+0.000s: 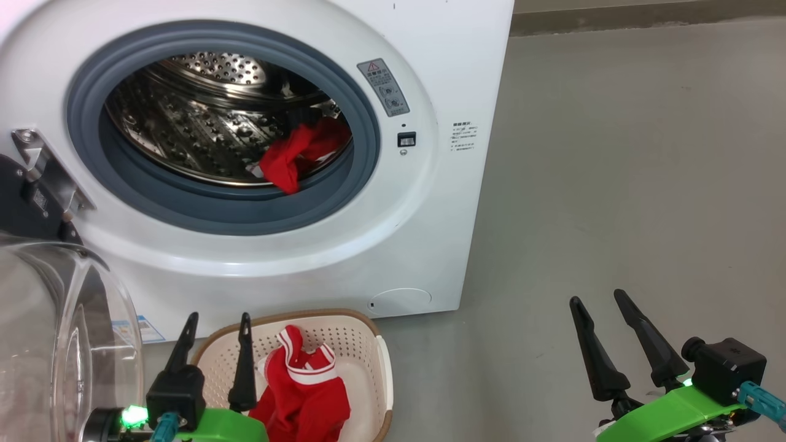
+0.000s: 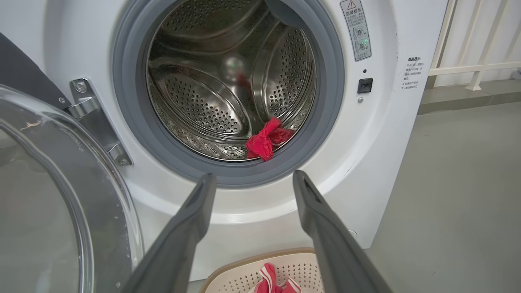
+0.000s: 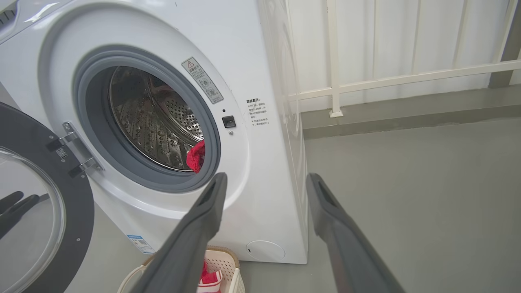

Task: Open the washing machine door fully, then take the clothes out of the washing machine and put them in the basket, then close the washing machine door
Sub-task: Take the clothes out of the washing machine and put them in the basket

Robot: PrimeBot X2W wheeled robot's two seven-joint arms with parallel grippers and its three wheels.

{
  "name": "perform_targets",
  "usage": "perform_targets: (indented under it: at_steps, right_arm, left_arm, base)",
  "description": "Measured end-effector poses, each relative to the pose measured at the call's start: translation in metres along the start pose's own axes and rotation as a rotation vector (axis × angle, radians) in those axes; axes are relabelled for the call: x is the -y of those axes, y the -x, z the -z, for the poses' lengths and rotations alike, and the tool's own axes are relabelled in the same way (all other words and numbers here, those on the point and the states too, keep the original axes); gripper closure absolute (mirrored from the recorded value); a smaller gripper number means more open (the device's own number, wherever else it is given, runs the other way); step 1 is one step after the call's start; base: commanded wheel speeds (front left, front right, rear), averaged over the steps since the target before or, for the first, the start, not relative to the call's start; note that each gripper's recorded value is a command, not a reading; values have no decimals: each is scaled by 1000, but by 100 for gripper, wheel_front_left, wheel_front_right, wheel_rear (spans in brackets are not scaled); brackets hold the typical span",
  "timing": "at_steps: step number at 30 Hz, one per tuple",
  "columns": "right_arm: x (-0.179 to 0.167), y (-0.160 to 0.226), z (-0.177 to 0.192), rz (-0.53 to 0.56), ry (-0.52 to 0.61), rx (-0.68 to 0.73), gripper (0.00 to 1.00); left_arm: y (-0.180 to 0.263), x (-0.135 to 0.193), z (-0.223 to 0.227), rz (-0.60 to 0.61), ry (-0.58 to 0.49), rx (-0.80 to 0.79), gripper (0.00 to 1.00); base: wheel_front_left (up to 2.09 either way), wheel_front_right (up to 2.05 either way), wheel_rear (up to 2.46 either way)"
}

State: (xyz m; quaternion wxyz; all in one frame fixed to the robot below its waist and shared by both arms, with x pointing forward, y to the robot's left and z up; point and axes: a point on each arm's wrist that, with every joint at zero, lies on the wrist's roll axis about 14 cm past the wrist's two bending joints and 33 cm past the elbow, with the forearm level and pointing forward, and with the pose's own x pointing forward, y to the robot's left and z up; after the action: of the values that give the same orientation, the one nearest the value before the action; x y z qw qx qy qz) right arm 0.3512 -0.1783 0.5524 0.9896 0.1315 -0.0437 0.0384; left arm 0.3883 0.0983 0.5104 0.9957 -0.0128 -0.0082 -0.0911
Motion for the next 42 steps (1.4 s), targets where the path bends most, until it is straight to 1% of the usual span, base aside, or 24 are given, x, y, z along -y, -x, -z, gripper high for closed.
perform_targets:
  at_steps: [13, 18, 23, 34, 35, 42]
  right_arm:
    - [2, -2, 5, 5, -1, -15, 0]
    - [4, -5, 10, 12, -1, -30, 0]
    - [6, -13, 13, 15, -1, -36, 0]
    - [17, -37, 28, 35, -1, -55, 0]
    - [17, -37, 28, 35, -1, -55, 0]
    - [26, -58, 48, 52, -13, -81, 0]
  left_arm:
    - [-3, -3, 7, -5, 3, -13, 0]
    - [-17, -3, 2, 5, -6, 2, 0]
    - [-39, 1, -3, 34, -13, 16, 0]
    - [-102, 10, 9, 120, -42, -6, 0]
    - [-102, 10, 9, 120, -42, -6, 0]
    - [-157, 21, 23, 174, -39, -26, 0]
  base:
    - [0, 0, 0]
    - [0, 0, 0]
    - [0, 0, 0]
    - [0, 0, 0]
    - [0, 0, 0]
    - [0, 0, 0]
